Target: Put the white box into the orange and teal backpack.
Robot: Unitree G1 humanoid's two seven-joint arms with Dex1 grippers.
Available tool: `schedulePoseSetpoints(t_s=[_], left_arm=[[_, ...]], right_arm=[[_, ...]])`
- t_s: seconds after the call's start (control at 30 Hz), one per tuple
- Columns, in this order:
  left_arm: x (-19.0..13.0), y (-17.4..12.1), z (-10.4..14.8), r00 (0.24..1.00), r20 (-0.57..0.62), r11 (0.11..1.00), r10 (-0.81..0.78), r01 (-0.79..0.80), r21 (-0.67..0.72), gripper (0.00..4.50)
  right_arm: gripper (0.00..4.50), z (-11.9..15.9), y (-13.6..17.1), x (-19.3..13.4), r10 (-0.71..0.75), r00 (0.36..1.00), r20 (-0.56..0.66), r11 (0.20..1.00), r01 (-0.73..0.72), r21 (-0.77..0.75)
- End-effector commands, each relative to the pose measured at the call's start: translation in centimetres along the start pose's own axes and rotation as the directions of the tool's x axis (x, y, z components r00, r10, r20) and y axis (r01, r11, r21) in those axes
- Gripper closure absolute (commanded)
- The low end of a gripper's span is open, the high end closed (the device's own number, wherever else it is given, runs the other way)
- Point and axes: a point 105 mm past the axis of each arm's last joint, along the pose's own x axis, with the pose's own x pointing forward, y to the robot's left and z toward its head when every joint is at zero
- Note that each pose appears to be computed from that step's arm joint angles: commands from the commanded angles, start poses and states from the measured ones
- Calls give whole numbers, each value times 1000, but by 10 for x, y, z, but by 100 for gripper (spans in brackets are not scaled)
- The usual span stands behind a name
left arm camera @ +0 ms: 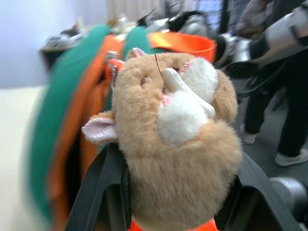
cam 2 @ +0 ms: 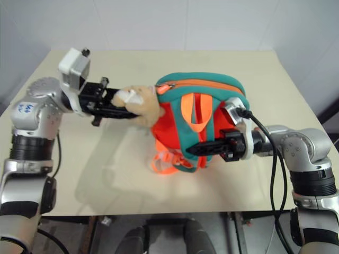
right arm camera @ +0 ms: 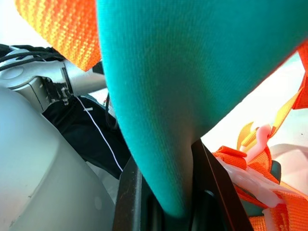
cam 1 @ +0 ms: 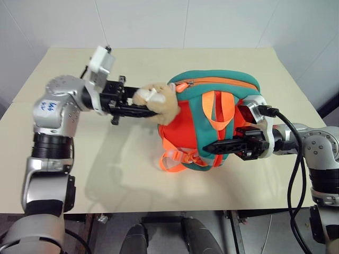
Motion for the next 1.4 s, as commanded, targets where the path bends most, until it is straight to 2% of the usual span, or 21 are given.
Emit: schedulePoseSetpoints(t_s=[0.03, 0.2, 0.3, 0.47, 0.67, 0.73, 0.87, 0.93, 1.07, 1.23, 1.3, 1.4], left_arm=[[-31, 16, -7, 991, -51, 992, 121, -122, -29, 291], [-46, 25, -35, 979, -101, 976, 176, -187, -114, 291], [-49, 26, -72, 968, -126, 949, 219, -241, -202, 291], [-36, 16, -123, 966, -165, 926, 201, -242, -288, 291], [-9, 1, -158, 976, -161, 913, 146, -195, -358, 291], [-6, -7, -159, 985, -147, 922, 91, -139, -361, 291], [-9, -18, -135, 995, -93, 943, 35, -63, -328, 291], [-13, -20, -126, 994, -100, 944, 53, -82, -320, 291], [-15, -32, -105, 993, -90, 960, 73, -95, -265, 167], [-19, -55, -94, 991, -80, 971, 110, -124, -204, 7], [-25, -66, -96, 987, -95, 965, 133, -151, -215, 0], [-35, -83, -103, 978, -117, 949, 173, -197, -248, 0]], right_arm=[[448, 2, 8, 2, 30, 1000, 10, 999, -29, -22], [448, 1, 10, 2, 25, 1000, 15, 999, -24, -21], [448, 1, 11, 1, 18, 1000, 21, 1000, -18, -19], [448, 1, 11, 3, 14, 999, 29, 1000, -14, -10], [448, 4, 9, 8, 12, 999, 34, 1000, -11, -26], [448, 4, 5, 9, -20, 999, 31, 998, 22, -58], [448, 9, 2, 4, -69, 995, 76, 991, 77, -108], [376, 14, 0, -1, -95, 989, 112, 987, 109, -121], [247, 11, 8, -8, -125, 988, 96, 971, 141, -195], [74, 3, 11, -23, -216, 973, 80, 936, 229, -268], [7, -2, 6, -34, -286, 955, 85, 907, 298, -296], [3, -12, -2, -52, -386, 918, 88, 859, 392, -328]])
